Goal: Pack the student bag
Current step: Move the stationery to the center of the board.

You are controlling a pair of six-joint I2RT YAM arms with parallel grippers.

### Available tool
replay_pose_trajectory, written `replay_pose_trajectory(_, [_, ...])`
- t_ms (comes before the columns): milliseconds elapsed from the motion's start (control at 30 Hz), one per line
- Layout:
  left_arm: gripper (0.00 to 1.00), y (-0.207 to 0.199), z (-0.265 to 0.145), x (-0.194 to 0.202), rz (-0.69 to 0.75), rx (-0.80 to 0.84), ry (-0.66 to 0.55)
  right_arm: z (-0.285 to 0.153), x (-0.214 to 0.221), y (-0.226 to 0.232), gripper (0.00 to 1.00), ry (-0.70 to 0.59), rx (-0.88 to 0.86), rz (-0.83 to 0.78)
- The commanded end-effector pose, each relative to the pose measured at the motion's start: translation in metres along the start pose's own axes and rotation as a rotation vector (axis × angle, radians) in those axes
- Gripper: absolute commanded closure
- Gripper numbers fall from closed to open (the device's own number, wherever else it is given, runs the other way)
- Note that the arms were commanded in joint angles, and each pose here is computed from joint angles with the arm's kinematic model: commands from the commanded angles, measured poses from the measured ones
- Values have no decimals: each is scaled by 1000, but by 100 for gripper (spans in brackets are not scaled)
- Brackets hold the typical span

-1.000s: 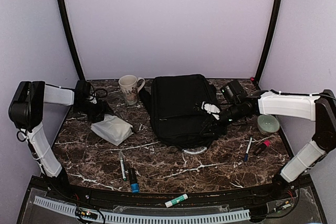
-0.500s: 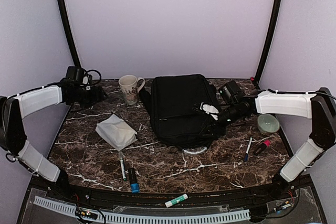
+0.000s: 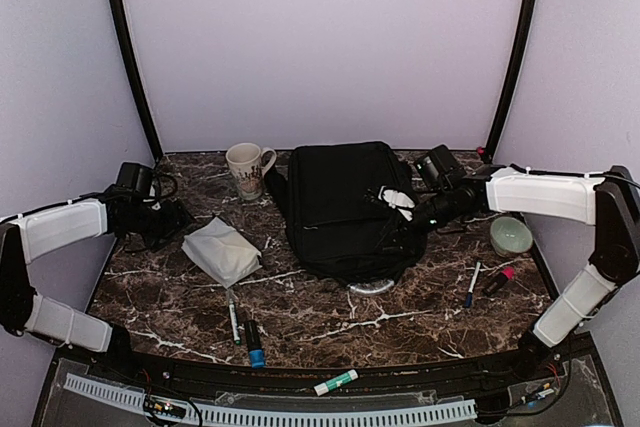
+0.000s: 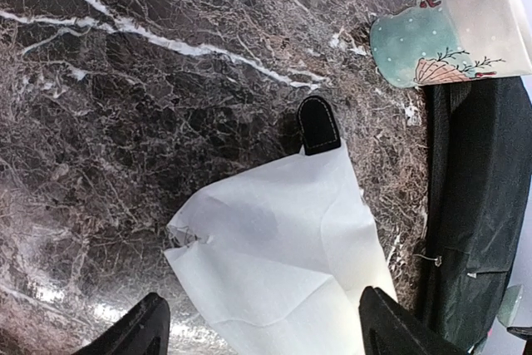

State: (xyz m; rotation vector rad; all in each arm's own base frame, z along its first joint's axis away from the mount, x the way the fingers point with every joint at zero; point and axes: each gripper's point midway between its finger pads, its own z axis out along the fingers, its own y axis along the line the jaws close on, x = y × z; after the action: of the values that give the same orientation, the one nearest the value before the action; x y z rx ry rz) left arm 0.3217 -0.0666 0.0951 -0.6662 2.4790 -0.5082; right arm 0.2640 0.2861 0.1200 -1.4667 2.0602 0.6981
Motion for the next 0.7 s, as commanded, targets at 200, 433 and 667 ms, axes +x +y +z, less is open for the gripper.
replay_pose_trajectory(200, [17,-6,21,23,-161,120,73,-2,-63,-20,50,-81,26,20])
replay_pose_trajectory(433, [16,-11,34,34,-196,189,107,21,-83,-13,49,-72,-4,45])
replay_pose_trajectory(667, [16,-21,49,49,-222,239,178,41,-79,-1,49,-33,-36,43])
